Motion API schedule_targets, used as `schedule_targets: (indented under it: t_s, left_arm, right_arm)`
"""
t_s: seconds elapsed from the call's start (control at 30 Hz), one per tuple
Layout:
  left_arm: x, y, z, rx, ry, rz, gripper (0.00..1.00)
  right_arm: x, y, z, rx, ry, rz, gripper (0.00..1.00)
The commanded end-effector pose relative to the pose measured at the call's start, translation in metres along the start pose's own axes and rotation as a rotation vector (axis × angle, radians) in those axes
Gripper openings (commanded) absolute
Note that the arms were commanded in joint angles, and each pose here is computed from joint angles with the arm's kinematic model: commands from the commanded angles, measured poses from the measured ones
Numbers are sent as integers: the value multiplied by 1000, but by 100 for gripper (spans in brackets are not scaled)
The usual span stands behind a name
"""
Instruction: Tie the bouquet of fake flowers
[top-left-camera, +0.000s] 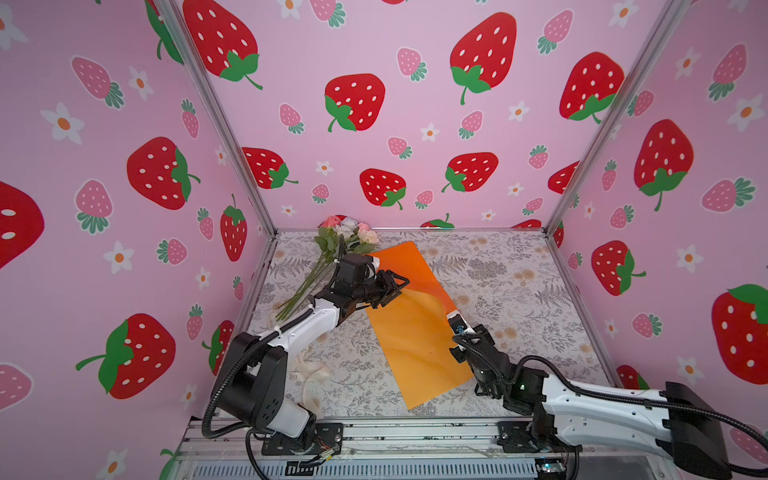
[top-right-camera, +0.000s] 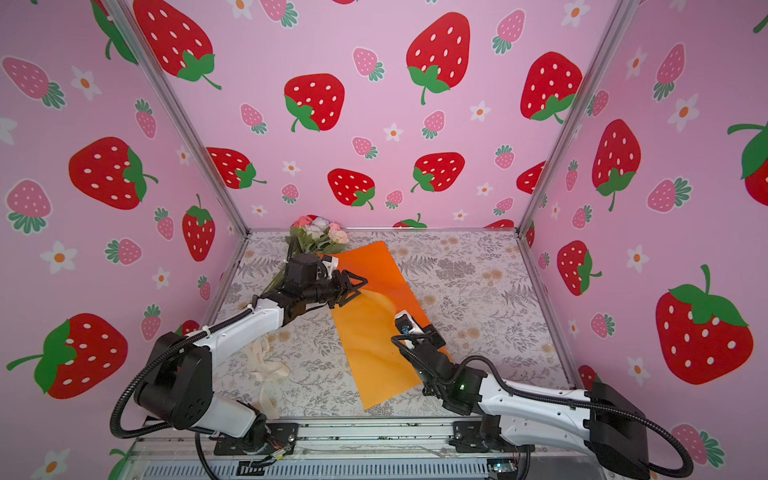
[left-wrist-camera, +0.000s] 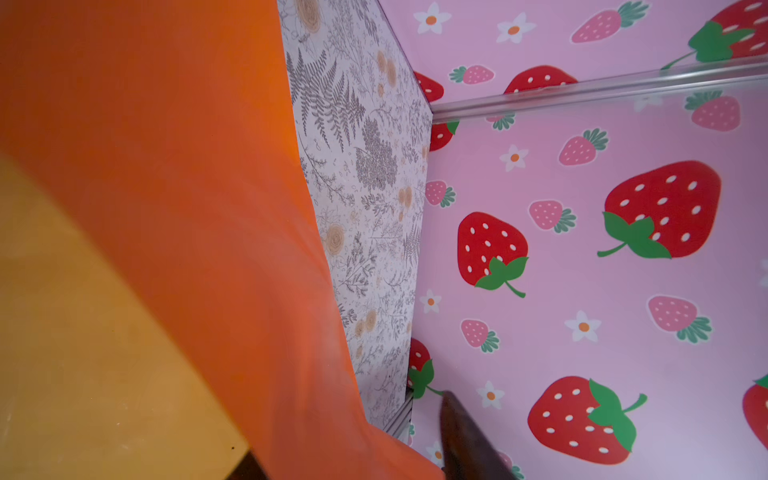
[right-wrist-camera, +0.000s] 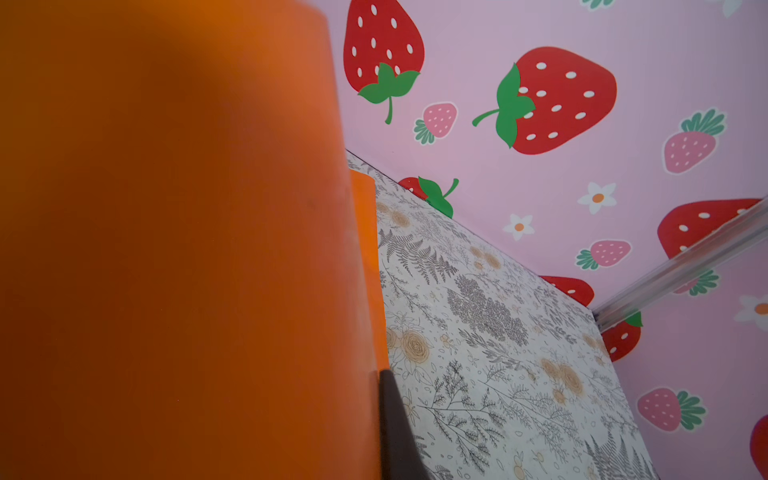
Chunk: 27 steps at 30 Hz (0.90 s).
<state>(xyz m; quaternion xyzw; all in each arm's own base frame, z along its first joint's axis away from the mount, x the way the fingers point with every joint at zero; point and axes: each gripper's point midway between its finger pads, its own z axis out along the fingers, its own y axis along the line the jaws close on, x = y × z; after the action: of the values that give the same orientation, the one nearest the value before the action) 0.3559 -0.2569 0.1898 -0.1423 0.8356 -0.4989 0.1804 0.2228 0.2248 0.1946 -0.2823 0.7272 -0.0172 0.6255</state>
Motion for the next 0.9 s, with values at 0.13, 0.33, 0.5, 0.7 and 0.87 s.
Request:
schedule_targets:
  t_s: [0.13, 0.33, 0.5, 0.7, 0.87]
  left_arm:
    - [-4, -2, -37, -122, -104, 183, 84]
    - [6, 0, -26, -91, -66, 244, 79]
    - [22, 8, 2, -156, 18, 331, 61]
    - [35, 32, 57, -239, 143, 322, 56]
    - [33, 57, 90, -308, 172, 280, 54]
  right_arm:
    - [-16, -76, 15, 90, -19, 304, 0]
    - [-7, -120, 27, 143, -6, 504, 0]
    - [7, -137, 33, 158, 8, 655, 0]
    - [22, -157, 35, 167, 17, 761, 0]
    - [37, -173, 37, 182, 32, 821, 0]
